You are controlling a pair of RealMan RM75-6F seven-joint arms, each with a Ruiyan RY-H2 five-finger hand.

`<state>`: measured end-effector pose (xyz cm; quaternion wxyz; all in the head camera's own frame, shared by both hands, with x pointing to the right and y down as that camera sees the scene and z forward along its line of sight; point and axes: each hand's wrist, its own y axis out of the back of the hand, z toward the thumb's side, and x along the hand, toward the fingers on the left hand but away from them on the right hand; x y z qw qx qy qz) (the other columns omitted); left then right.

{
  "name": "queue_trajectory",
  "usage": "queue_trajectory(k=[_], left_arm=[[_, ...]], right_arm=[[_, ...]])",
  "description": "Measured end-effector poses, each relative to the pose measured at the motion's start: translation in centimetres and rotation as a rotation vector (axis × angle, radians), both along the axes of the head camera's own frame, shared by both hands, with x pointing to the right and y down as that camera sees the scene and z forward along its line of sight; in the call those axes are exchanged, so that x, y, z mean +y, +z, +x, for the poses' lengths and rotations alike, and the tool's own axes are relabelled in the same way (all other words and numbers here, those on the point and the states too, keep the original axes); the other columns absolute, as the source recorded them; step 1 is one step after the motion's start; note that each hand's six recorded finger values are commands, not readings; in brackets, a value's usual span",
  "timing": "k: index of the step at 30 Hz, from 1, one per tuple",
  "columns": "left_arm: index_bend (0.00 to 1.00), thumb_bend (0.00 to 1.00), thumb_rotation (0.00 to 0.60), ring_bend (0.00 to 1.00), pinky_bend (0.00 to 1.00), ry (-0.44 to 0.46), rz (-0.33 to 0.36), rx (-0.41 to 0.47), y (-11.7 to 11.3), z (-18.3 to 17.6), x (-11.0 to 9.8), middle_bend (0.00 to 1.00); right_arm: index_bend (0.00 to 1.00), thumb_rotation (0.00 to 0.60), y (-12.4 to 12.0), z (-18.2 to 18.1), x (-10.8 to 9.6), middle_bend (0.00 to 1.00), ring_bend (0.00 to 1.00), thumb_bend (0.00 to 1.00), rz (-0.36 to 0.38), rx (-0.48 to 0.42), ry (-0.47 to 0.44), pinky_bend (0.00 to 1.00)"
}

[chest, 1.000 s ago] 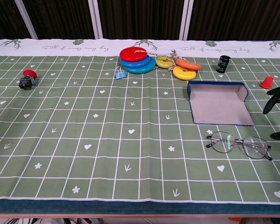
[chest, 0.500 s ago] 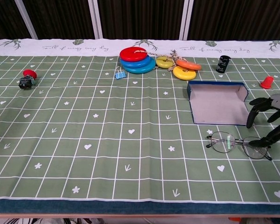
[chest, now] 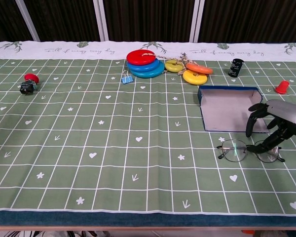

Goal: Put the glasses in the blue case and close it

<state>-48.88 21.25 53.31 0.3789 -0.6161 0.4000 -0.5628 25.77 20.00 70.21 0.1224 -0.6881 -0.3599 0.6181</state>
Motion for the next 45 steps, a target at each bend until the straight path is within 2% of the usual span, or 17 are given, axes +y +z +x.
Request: queue_trajectory(k=[10, 18, 45], left_arm=[[0.08, 0.24, 0.6, 0.0, 0.0, -0.001, 0.001, -0.002, -0.04, -0.07, -0.07, 0.0], [0.09, 0.23, 0.6, 0.0, 0.0, -0.002, -0.001, -0.006, 0.0, -0.08, -0.03, 0.0], [0.09, 0.23, 0.6, 0.0, 0.0, 0.0, -0.004, -0.011, 0.08, -0.05, -0.01, 0.0]], right_arm=[[0.58, 0.6, 0.32, -0.59, -0.03, 0.07, 0.1, 0.4, 0.003, 0.002, -0.009, 0.2], [0.58, 0.6, 0.42, -0.26, 0.03, 0.07, 0.1, 0.43, -0.007, 0.01, -0.016, 0.2], [0.61, 0.6, 0.95, -0.28, 0.47, 0.07, 0.11, 0.45, -0.037, -0.004, -0.014, 0.2]])
